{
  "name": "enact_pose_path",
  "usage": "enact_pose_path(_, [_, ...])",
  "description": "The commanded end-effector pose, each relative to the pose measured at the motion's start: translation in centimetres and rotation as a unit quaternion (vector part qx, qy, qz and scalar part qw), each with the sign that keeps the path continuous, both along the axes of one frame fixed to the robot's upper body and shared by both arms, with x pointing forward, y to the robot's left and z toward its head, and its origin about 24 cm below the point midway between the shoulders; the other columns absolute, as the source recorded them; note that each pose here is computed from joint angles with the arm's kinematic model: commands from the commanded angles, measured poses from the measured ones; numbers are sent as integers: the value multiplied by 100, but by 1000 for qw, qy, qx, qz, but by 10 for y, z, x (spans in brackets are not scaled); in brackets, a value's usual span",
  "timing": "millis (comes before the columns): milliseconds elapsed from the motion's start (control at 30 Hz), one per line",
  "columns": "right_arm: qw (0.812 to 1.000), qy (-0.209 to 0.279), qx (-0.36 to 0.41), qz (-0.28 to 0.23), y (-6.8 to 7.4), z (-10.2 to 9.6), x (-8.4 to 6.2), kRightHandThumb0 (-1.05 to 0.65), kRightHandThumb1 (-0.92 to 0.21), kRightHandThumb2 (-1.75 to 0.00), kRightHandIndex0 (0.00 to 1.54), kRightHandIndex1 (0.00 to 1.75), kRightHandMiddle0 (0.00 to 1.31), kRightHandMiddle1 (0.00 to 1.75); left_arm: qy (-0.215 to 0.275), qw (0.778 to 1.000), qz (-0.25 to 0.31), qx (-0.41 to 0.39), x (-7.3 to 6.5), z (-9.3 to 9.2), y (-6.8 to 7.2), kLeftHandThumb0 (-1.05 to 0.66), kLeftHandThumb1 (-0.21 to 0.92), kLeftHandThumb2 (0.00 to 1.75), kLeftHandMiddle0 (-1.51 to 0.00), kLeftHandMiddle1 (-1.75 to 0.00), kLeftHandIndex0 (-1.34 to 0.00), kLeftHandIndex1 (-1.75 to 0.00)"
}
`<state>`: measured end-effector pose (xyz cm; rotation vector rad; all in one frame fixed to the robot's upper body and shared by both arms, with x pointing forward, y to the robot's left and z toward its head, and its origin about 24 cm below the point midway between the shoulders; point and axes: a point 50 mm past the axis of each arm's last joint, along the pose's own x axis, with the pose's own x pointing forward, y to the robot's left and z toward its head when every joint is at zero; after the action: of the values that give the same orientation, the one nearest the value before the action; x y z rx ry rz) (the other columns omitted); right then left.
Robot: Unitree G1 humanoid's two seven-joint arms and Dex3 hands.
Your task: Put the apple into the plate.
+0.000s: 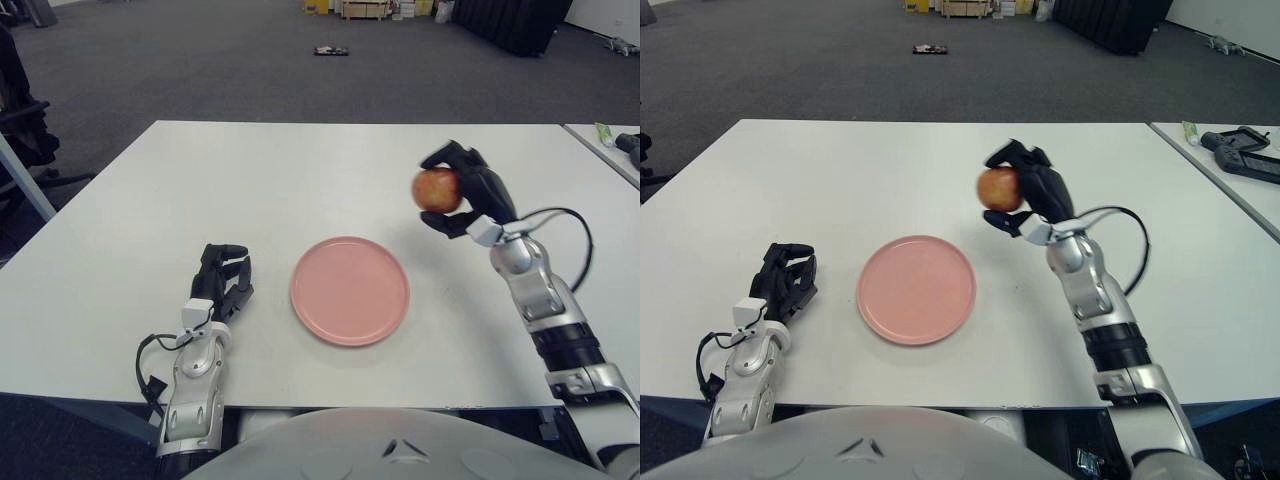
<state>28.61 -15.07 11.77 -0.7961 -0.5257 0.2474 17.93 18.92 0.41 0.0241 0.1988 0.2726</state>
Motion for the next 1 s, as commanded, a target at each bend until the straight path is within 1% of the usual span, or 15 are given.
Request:
enact_pose_path(0, [998,-22,-5,53,19,12,1,-50,-23,-143,129,175,68,175,26,1000,6,3,-3,-9,1,-35,89,57,-41,-135,-21,-175])
enact_pose_path(167, [995,-15,-18,94,32,10,0,-50,-22,-143,129,175,68,175,17,1000,3,3,-3,-9,1,-35,86,62,-43,-136,-23,-175])
enact_pose_path(200, [994,-13,-20,106,37,9,0,-50,-22,-143,129,175,68,175,15,1000,3,3,-3,-9,1,-35,86,62,-43,-136,-23,-175])
enact_pose_path(367, [990,-14,-31,135,51,4,-1,-50,-22,-143,129,175,68,175,10,1000,3,3,-4,-9,2,-35,88,58,-47,-133,-21,-175])
enact_pose_path(433, [986,-7,-42,160,64,-1,-6,-51,-22,-143,129,175,68,175,15,1000,6,2,-5,-10,2,-35,89,57,-47,-132,-21,-175])
enact_pose_path(500, [982,7,-50,183,72,-4,-10,-51,-22,-143,128,175,68,175,20,1000,9,0,-6,-10,3,-35,91,54,-47,-131,-20,-175])
enact_pose_path(600, [978,22,-56,198,74,-7,-12,-51,-22,-143,128,175,68,175,23,1000,12,-3,-6,-9,3,-35,92,53,-47,-130,-20,-175])
enact_pose_path(733, [968,63,-88,227,81,-28,-19,-51,-23,-143,127,175,68,175,23,1000,18,-9,-6,-9,3,-35,90,55,-48,-132,-20,-175])
enact_pose_path(867, [962,78,-110,237,85,-42,-22,-51,-23,-143,127,175,68,175,22,1000,19,-10,-6,-10,3,-35,88,58,-49,-134,-21,-175])
enact_pose_path(967, [958,78,-130,245,88,-48,-23,-51,-23,-143,126,175,68,175,21,1000,21,-10,-6,-10,4,-35,88,58,-50,-135,-22,-175])
